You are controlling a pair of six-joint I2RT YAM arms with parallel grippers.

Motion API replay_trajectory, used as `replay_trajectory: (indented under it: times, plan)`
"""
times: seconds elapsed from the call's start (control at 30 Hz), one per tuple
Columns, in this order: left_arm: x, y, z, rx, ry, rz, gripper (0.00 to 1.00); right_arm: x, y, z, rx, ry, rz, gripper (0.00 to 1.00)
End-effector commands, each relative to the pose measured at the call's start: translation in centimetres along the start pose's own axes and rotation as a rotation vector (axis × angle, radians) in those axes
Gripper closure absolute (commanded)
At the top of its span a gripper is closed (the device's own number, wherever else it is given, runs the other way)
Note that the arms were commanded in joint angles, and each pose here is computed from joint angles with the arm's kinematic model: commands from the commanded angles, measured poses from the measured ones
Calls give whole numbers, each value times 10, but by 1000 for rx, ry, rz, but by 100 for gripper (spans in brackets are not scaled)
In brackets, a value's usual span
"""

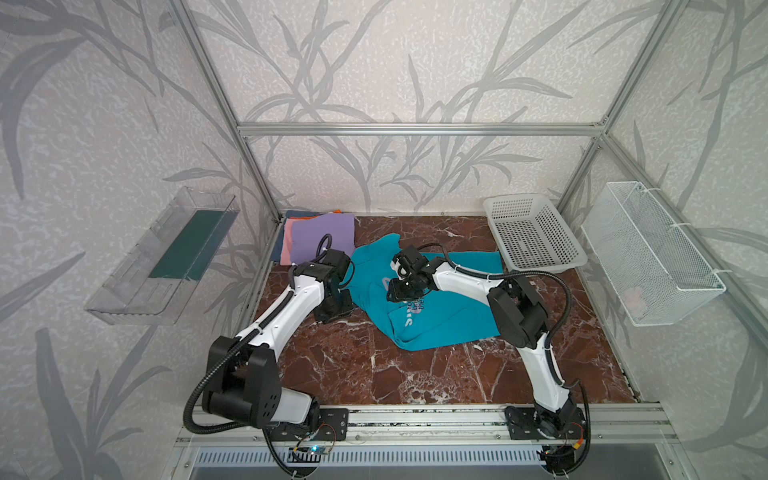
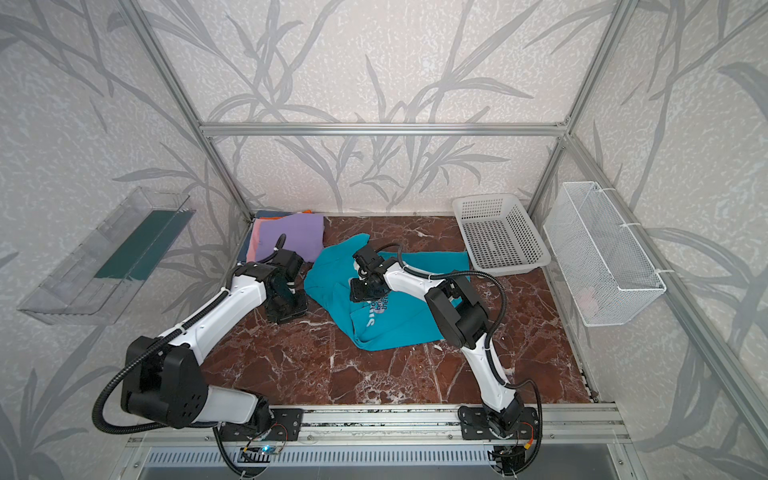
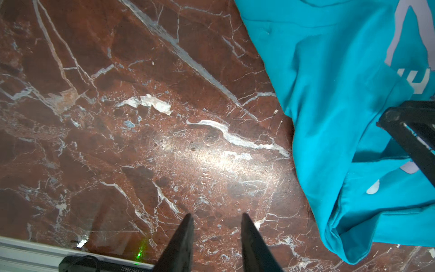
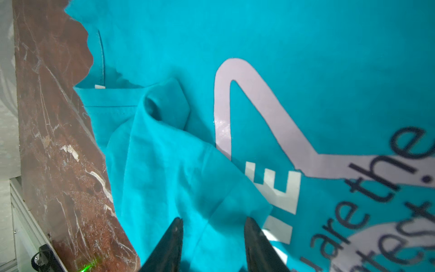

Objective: Fold and stack the t-shirts

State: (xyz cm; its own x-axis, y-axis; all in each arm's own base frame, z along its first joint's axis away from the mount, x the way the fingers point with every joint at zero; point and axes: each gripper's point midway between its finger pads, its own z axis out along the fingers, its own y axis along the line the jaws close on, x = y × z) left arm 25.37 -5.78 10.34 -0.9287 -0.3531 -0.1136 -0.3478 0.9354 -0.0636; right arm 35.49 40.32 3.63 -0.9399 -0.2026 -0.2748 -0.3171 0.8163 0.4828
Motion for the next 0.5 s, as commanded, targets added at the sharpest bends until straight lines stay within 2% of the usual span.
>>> replay_trajectory:
  times: [0.0, 0.13, 0.3, 0.47]
  plan:
    - [3, 3, -8, 37, -7, 1, 59, 2, 2, 7, -21, 15, 44, 56]
    - [3, 5, -11, 51, -6, -15, 57, -2, -7, 0, 37, -15, 41, 56]
    - [5, 5, -10, 66, -5, -26, 57, -6, -18, -15, 98, -56, 3, 45]
    - [6, 6, -6, 69, 4, -35, 56, -3, -27, -14, 117, -58, 5, 44]
